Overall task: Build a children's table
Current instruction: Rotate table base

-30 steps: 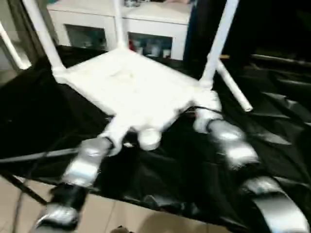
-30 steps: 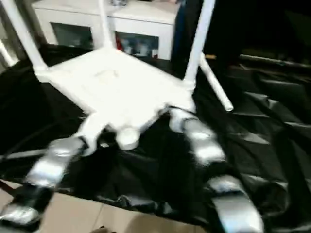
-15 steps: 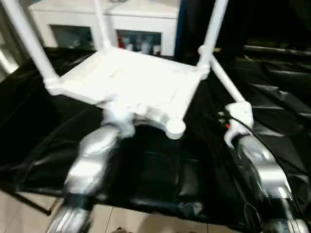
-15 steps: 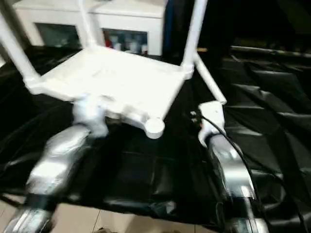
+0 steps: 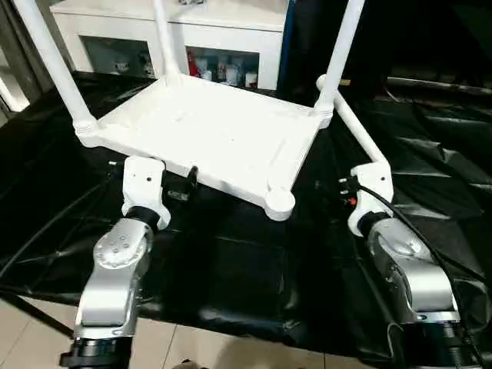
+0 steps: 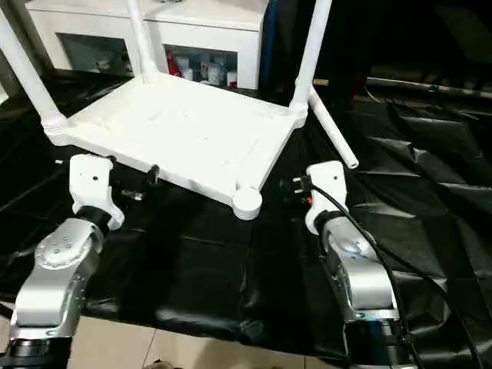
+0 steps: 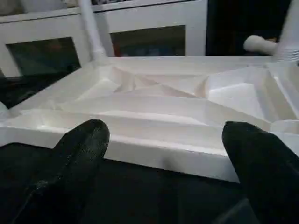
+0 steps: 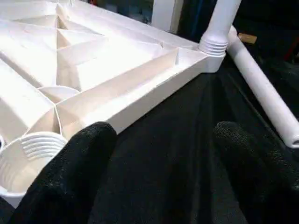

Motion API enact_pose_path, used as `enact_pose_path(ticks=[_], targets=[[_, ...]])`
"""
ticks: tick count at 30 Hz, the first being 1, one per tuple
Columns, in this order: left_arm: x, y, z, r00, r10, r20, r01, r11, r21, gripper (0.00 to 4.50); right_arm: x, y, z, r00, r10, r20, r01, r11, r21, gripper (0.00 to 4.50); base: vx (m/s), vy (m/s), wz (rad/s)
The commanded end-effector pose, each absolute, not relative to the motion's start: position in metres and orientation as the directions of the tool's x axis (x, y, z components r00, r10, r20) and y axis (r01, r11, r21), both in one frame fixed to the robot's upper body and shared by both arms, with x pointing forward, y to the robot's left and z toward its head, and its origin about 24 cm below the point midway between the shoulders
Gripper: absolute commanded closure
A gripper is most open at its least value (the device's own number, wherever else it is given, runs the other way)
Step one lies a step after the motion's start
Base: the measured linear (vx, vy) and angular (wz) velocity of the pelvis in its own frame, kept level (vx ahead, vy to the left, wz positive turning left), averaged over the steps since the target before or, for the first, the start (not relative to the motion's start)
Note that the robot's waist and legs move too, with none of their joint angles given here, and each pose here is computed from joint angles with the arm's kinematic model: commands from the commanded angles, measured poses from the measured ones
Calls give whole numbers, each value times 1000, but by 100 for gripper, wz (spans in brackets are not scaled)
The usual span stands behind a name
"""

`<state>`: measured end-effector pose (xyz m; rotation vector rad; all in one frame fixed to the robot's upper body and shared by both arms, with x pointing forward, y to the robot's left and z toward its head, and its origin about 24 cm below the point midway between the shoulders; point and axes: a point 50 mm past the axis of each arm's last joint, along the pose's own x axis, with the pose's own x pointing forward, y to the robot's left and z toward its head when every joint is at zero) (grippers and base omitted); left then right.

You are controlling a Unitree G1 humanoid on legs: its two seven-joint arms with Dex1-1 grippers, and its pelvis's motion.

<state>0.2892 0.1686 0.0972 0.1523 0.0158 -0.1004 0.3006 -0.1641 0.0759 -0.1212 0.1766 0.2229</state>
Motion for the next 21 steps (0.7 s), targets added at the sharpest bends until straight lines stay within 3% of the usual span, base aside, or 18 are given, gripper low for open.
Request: enact_pose_path(ticks=[1,11,14,21], targets=[[291,162,103,994,-108,-14,109,979,174,2,300,-167,81,967,187,-176,-210,970,-122,66,16,-68,8],[294,162,106,993,-113,-21,115,982,148,2,300,-175,85,972,151,-181,-173,978,-115,66,-25,-172,3],[294,159,108,992,-129,-9,129,983,133,2,300,-173,85,968,170,-186,-199,968,-152,66,-65,-95,1],[293,157,106,992,-127,-25,129,982,137,2,301,-178,84,973,132,-191,-158,979,-127,66,-61,-29,1]])
